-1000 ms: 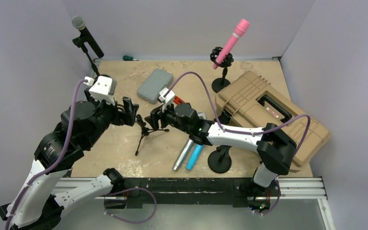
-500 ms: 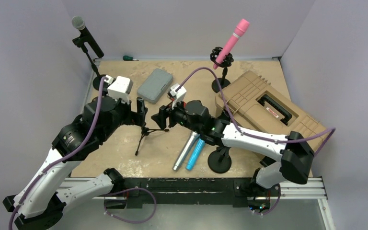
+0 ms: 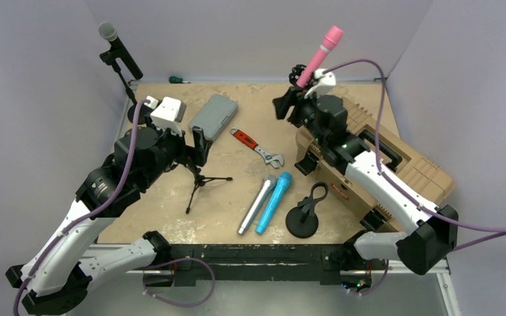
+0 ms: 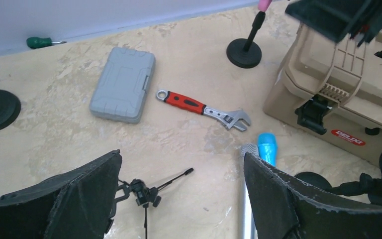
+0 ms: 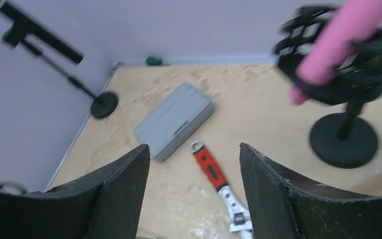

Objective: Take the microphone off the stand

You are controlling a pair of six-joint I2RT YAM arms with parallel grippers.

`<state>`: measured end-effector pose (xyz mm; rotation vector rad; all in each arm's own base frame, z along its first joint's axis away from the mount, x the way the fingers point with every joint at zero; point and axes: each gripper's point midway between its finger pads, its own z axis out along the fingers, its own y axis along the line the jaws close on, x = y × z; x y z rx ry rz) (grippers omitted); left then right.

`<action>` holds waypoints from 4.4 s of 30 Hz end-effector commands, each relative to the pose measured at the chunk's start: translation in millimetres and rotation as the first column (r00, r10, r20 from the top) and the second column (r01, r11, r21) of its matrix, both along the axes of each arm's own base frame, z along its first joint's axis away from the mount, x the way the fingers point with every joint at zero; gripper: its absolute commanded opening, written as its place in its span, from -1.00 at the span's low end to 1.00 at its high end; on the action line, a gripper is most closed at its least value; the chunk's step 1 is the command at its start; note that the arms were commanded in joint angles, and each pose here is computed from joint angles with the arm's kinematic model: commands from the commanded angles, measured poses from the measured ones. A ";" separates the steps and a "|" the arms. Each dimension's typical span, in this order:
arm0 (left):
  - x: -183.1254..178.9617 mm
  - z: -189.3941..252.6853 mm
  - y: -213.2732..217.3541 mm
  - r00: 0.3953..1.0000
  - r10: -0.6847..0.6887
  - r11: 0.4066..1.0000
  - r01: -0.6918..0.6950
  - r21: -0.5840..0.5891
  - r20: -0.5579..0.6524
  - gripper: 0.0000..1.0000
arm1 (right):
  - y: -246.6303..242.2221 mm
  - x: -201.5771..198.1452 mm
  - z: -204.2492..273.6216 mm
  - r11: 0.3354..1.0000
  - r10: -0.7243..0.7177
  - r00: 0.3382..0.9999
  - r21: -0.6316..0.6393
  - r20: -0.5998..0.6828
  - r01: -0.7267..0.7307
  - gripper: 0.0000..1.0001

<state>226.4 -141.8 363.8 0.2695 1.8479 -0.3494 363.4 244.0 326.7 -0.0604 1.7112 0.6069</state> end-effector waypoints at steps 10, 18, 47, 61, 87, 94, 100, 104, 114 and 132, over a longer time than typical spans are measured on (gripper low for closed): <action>24.7 32.0 -58.1 0.982 -0.164 0.983 0.171 -0.073 0.090 0.80 | -127.9 92.3 82.1 0.927 -0.342 0.940 0.165 0.003 0.337 0.66; 21.5 -4.1 -57.5 0.981 -0.188 0.982 0.189 -0.024 0.055 0.80 | -137.0 140.0 82.8 0.926 -0.358 0.934 0.124 -0.018 0.357 0.77; 17.6 -6.4 -50.8 0.980 -0.185 0.982 0.187 -0.009 0.076 0.79 | -160.2 174.3 92.6 0.875 -0.483 0.873 0.076 0.071 0.478 -0.51; 19.7 -7.2 -47.0 0.983 -0.166 0.986 0.166 0.001 0.080 0.78 | -188.2 149.0 211.6 0.819 -0.574 0.763 0.180 0.299 0.545 -0.75; 16.1 20.9 17.6 0.964 0.110 0.992 -0.091 -0.089 0.241 0.75 | 122.1 -67.8 0.0 0.901 0.275 0.937 0.398 -0.214 -0.174 -0.95; 17.5 17.3 12.8 0.969 0.099 0.993 -0.080 -0.091 0.227 0.73 | 123.2 -84.3 -115.9 0.944 0.137 0.794 0.321 -0.592 0.077 -0.95; 17.0 17.3 13.8 0.968 0.103 0.992 -0.083 -0.096 0.230 0.73 | 130.1 -95.6 -184.1 0.964 0.069 0.679 0.223 -0.731 0.143 -0.94; 17.6 16.2 12.7 0.968 0.102 0.992 -0.082 -0.097 0.228 0.72 | 130.1 -97.7 -209.4 0.978 0.012 0.654 0.146 -0.756 0.151 -0.94; 17.6 16.1 14.3 0.967 0.110 0.991 -0.089 -0.102 0.231 0.72 | 124.0 -118.3 -250.4 0.983 -0.088 0.584 0.025 -0.807 0.183 -0.87; 19.2 13.6 12.2 0.969 0.108 0.991 -0.087 -0.099 0.224 0.71 | 118.0 -125.9 -283.4 0.980 -0.147 0.533 -0.050 -0.833 0.192 -0.61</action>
